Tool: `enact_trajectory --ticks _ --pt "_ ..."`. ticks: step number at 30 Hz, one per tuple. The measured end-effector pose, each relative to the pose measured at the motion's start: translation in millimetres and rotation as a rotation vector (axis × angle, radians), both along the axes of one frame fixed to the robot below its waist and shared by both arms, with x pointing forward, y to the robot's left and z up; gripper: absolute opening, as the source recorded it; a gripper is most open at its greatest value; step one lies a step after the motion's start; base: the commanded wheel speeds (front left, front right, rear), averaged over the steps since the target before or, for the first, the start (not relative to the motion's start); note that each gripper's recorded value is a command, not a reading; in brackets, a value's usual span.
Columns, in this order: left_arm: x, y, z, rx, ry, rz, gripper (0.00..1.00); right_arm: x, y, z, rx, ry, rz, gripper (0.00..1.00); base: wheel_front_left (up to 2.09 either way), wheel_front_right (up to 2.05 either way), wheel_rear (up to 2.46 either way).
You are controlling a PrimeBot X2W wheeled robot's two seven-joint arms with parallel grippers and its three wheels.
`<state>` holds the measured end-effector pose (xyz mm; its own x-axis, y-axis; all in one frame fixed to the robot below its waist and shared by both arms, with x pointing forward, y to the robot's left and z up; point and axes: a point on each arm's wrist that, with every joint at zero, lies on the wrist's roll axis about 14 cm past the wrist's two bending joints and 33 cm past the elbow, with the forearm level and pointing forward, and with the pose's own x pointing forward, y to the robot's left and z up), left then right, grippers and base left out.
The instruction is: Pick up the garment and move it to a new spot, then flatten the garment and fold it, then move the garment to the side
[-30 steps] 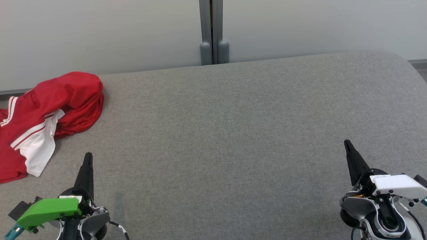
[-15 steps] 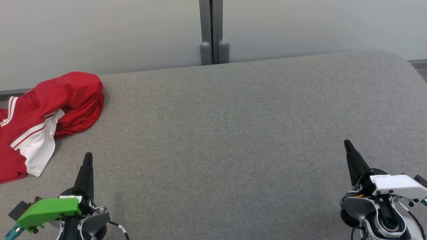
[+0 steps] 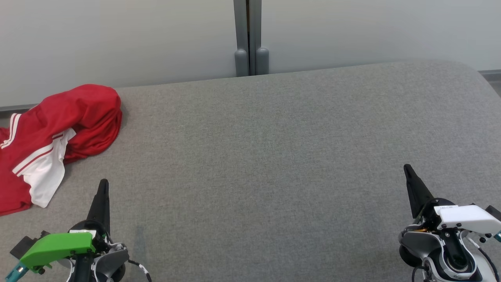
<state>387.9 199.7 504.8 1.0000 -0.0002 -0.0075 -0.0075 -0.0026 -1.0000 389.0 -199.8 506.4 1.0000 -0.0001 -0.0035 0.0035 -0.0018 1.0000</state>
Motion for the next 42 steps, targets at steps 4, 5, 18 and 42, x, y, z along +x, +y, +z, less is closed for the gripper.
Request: enact_trajectory --ticks 4,5,18,42 --pt "0 0 0 0.000 0.000 0.000 0.00 0 0 0 0.000 0.000 0.000 0.00 0.00 0.00 0.00" --pt "0 0 0 0.000 0.000 0.000 0.00 0 0 0 0.000 0.000 0.000 0.00 0.00 0.00 0.00" --pt "0 0 0 0.000 0.000 0.000 0.00 0 0 0 0.000 0.000 0.000 0.00 0.00 0.00 0.00" --pt "-6 -14 -17 0.137 0.058 0.007 1.00 -9 -1 -6 -0.248 0.023 -0.041 1.00 0.00 0.00 0.00"
